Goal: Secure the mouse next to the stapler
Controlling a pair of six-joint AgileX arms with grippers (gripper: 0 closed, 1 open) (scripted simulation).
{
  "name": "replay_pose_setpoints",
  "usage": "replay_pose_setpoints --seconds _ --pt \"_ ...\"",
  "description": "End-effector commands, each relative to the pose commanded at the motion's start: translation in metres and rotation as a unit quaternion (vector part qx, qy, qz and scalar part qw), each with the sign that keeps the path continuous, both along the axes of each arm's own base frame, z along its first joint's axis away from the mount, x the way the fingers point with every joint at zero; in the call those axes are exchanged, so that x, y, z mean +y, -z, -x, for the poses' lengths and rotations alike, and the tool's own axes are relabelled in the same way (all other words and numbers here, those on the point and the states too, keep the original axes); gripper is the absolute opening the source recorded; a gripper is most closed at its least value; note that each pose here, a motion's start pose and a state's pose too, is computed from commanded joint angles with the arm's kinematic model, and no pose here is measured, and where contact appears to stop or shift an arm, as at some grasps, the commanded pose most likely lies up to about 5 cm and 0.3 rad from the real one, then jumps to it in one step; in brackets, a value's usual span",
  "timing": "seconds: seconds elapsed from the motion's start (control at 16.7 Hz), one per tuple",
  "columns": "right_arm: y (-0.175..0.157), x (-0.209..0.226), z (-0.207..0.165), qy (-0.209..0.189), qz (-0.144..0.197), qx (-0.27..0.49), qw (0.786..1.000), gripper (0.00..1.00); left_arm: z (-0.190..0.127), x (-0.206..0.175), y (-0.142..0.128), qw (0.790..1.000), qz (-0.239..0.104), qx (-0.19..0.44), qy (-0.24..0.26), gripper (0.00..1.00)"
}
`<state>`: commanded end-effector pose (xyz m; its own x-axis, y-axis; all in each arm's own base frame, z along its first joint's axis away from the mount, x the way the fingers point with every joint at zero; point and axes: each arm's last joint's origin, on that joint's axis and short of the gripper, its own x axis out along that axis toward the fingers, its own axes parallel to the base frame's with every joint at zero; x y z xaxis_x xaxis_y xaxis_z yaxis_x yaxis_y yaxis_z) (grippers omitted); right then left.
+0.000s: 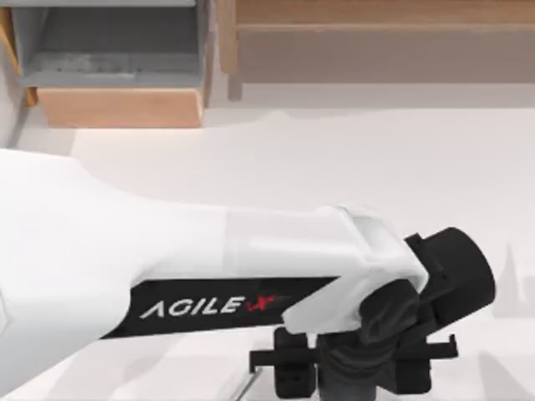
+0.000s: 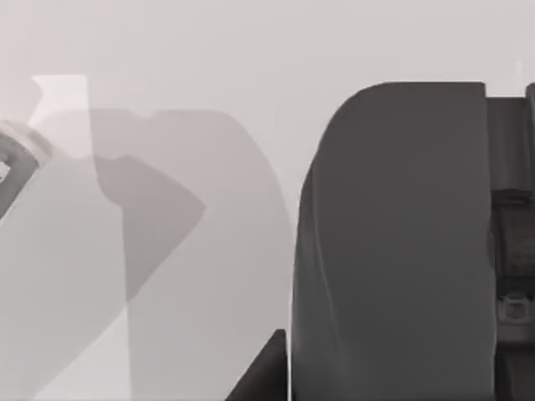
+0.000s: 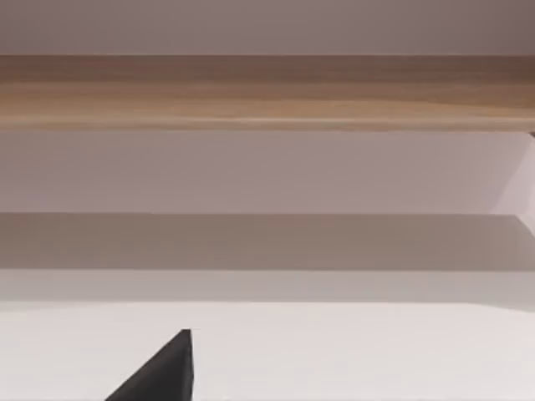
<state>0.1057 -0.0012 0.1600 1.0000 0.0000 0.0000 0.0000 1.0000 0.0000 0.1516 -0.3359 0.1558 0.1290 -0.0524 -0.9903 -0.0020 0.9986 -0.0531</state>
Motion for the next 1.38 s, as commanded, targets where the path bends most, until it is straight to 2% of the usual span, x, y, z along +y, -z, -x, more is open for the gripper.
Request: replay_pose_setpoints --seconds 0.3,0.54,1.32,1.38 --pt "0.0 0.0 0.0 0.0 0.0 0.0 1.0 1.0 0.002 0.003 0.019 1.0 -0.026 0.013 0.0 0.0" --pt "0.0 0.0 0.0 0.0 0.0 0.0 1.0 1.0 0.002 0.003 0.019 1.0 -0.026 0.013 0.0 0.0" --pt "0.0 0.0 0.0 0.0 0.0 0.0 1.0 1.0 0.002 0.003 0.019 1.0 -0.026 0.013 0.0 0.98" --pt "0.0 0.0 0.0 0.0 0.0 0.0 1.0 1.0 0.002 0.003 0.019 1.0 -0.026 0.013 0.0 1.0"
